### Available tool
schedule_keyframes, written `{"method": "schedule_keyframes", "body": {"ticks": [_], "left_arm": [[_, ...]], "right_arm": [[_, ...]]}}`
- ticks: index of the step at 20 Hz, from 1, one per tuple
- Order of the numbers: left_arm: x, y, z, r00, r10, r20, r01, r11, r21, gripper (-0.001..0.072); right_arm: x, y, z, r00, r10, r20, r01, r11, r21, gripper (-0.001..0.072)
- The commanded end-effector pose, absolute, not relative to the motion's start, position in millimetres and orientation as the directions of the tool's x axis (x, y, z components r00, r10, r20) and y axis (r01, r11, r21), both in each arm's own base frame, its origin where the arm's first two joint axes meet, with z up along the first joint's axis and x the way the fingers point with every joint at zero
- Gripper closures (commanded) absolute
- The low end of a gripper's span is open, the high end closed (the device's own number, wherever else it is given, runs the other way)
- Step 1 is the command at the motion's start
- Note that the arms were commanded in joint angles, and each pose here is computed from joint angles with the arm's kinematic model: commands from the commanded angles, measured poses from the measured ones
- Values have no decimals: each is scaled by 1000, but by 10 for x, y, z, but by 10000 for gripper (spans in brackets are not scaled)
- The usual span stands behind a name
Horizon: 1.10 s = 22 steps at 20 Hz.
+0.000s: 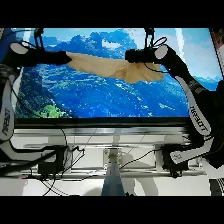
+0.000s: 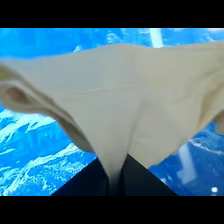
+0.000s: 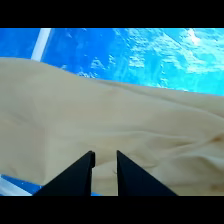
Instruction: Fold the clothes and pants, and hang the long-sleeved shirts on hangers.
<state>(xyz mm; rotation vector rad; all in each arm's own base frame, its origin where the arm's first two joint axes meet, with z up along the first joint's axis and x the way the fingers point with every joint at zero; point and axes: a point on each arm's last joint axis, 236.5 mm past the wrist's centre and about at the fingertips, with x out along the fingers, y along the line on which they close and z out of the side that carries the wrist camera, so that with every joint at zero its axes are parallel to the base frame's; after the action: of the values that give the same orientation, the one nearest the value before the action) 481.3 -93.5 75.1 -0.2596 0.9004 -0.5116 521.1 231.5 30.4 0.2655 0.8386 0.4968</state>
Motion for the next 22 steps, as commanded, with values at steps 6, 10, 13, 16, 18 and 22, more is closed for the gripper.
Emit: {"method": "schedule_keyframes", "body": {"ticks": [6, 10, 13, 16, 18, 22], "left_arm": [[4088, -1021, 2260, 672, -499, -547, 422, 865, -271, 694], [4014, -1437, 2365, 621, -612, -490, 495, 791, -360, 694], [4050, -1575, 2237, 587, -631, -506, 508, 775, -377, 693], [4142, -1621, 2045, 558, -638, -531, 496, 769, -402, 693], [4221, -1635, 1882, 538, -637, -552, 482, 769, -419, 693], [4454, -1910, 1578, 497, -685, -532, 452, 728, -515, 693]], "right_arm": [[4984, 2757, 340, 503, 574, -646, -319, 818, 479, 695], [4705, 3593, 277, 450, 664, -598, -363, 747, 557, 696], [4352, 4287, 163, 346, 741, -575, -391, 671, 629, 696], [4042, 4852, 220, 277, 795, -540, -448, 604, 659, 696], [3981, 4913, 251, 267, 791, -550, -508, 601, 617, 696], [4371, 4113, 17, 328, 613, -718, -650, 699, 300, 696]]}}
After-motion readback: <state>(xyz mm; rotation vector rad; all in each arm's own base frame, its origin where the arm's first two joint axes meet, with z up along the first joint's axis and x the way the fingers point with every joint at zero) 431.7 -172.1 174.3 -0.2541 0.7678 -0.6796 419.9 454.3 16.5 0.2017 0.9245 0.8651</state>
